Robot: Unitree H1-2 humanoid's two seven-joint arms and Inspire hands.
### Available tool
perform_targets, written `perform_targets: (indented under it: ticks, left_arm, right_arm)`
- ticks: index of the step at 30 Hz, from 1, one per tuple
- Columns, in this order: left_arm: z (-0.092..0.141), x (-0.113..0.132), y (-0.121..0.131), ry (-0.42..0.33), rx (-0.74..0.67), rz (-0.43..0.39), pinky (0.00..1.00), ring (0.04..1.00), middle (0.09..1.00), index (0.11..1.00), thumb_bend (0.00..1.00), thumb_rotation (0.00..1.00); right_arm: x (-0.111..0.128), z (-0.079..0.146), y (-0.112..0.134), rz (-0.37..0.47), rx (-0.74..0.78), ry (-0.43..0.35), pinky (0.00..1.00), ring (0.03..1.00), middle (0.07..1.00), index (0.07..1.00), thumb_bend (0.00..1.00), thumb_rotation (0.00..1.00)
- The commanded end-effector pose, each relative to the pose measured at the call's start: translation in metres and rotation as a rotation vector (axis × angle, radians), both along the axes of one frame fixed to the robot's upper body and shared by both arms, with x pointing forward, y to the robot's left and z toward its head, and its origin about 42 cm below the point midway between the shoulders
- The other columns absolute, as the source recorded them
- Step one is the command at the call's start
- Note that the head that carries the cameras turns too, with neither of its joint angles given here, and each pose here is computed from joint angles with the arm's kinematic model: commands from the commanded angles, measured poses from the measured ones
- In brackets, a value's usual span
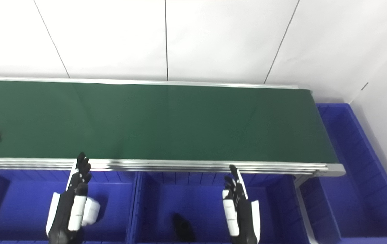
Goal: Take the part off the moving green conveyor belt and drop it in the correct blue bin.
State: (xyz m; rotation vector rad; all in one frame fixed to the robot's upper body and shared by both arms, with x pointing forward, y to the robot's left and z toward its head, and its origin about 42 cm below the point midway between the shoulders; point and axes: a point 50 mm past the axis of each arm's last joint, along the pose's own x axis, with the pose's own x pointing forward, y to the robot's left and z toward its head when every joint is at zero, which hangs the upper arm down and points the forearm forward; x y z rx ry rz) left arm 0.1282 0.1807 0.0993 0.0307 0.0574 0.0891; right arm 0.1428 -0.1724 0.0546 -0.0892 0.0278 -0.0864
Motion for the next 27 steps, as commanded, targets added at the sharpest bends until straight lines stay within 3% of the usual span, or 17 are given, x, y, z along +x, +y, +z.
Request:
perform_targets:
  ticks: [1, 27]
  left_arm:
    - [0.0108, 0.0033, -0.0007, -0.038, -0.017, -0.003, 1.0, 1.0, 1.0, 1.0, 0.66, 0.96]
    - [0.0091, 0.0012, -0.0005, -0.017, -0.003, -0.019, 1.0, 1.0, 1.0, 1.0, 0.65, 0.98]
  right_arm:
    - [0.0045, 0.0092, 0.0029, 0.004, 0.01, -0.042, 0.87, 0.902, 0.964, 0.937, 0.57, 1.0]
    - [0.0027, 0.0055, 0.0035, 0.006, 0.006, -0.034, 0.87, 0.901, 0.965, 0.943, 0.59, 1.0]
